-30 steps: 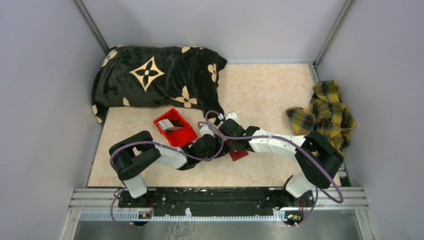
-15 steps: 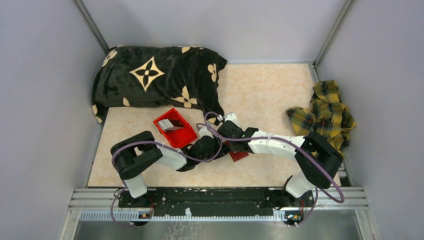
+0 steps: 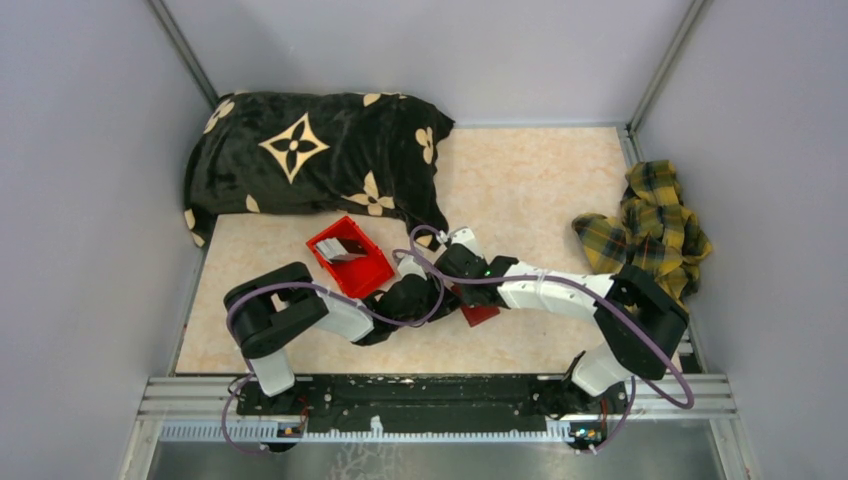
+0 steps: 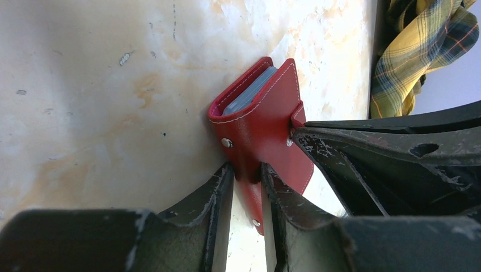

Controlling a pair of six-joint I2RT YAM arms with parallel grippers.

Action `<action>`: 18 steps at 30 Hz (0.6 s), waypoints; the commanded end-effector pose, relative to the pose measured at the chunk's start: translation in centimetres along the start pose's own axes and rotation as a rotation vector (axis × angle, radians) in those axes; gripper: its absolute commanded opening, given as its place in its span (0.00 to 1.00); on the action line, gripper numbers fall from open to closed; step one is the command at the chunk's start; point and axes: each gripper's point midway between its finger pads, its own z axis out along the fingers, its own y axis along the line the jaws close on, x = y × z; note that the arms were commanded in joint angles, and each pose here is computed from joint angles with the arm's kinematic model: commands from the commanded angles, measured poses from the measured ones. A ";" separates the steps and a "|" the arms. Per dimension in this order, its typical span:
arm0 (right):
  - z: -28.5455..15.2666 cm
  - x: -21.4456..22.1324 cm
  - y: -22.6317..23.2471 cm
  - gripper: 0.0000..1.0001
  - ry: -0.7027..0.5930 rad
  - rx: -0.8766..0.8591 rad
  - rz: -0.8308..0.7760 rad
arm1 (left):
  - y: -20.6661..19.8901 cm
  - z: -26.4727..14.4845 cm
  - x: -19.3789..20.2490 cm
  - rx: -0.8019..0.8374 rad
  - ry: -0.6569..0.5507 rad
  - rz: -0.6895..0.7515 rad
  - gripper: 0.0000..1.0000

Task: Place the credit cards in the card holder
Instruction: Close the card holder at the center of the board.

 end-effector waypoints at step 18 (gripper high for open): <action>-1.3 0.2 -0.8 0.00 -0.034 0.015 0.004 | 9.2 -1.9 4.6 -0.280 0.170 0.092 0.32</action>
